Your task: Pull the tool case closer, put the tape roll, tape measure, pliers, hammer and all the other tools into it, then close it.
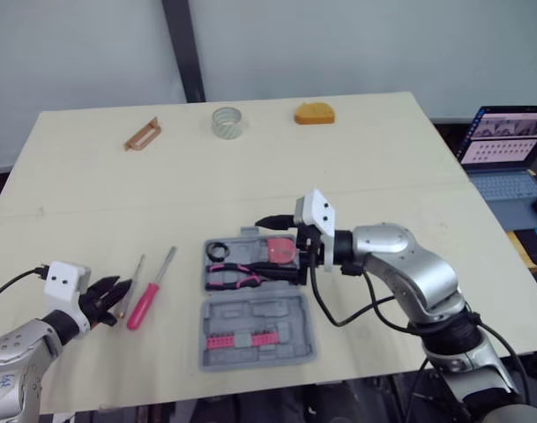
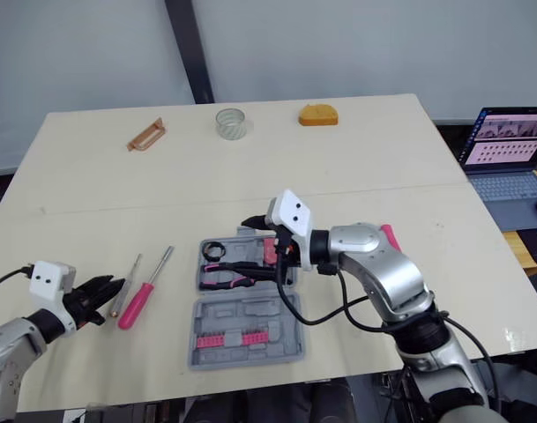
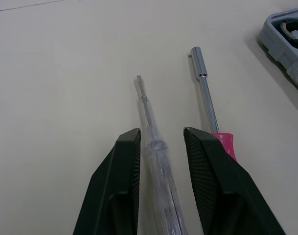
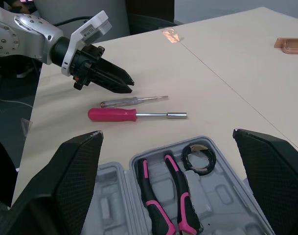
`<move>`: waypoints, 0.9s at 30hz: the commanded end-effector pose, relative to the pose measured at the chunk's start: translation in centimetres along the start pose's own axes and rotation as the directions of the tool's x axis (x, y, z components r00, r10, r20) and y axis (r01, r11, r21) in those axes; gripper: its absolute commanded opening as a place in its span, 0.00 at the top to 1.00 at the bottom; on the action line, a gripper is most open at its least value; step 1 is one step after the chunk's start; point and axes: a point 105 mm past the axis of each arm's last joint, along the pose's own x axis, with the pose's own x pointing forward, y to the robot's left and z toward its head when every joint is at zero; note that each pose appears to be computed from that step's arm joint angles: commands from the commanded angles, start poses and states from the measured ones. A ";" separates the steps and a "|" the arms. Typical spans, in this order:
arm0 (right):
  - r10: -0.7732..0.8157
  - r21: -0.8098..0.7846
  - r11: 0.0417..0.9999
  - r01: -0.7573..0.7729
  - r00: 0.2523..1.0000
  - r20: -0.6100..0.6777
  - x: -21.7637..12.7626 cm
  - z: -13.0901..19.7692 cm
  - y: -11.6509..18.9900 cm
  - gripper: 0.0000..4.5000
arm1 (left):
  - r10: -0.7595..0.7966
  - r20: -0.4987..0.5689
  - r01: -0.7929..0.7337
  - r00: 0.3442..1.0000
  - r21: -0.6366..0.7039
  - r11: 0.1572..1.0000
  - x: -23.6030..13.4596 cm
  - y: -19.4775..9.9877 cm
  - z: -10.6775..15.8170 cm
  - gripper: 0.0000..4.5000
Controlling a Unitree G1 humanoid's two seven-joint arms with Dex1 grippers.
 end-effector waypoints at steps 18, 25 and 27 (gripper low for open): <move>0.037 -0.055 0.998 -0.037 0.999 0.000 0.2 0.8 0.7 0.00 | 0.026 -0.071 -0.023 0.997 0.050 0.998 0.9 0.2 -1.8 0.66; 0.031 -0.057 0.998 -0.031 1.000 -0.004 0.1 0.9 0.5 0.00 | 0.032 -0.088 -0.028 0.996 0.050 0.998 1.2 0.3 -2.5 0.66; 0.030 -0.058 0.998 -0.030 1.000 -0.004 0.1 0.9 0.4 0.00 | 0.032 -0.089 -0.027 0.996 0.050 0.998 1.2 0.3 -2.6 0.66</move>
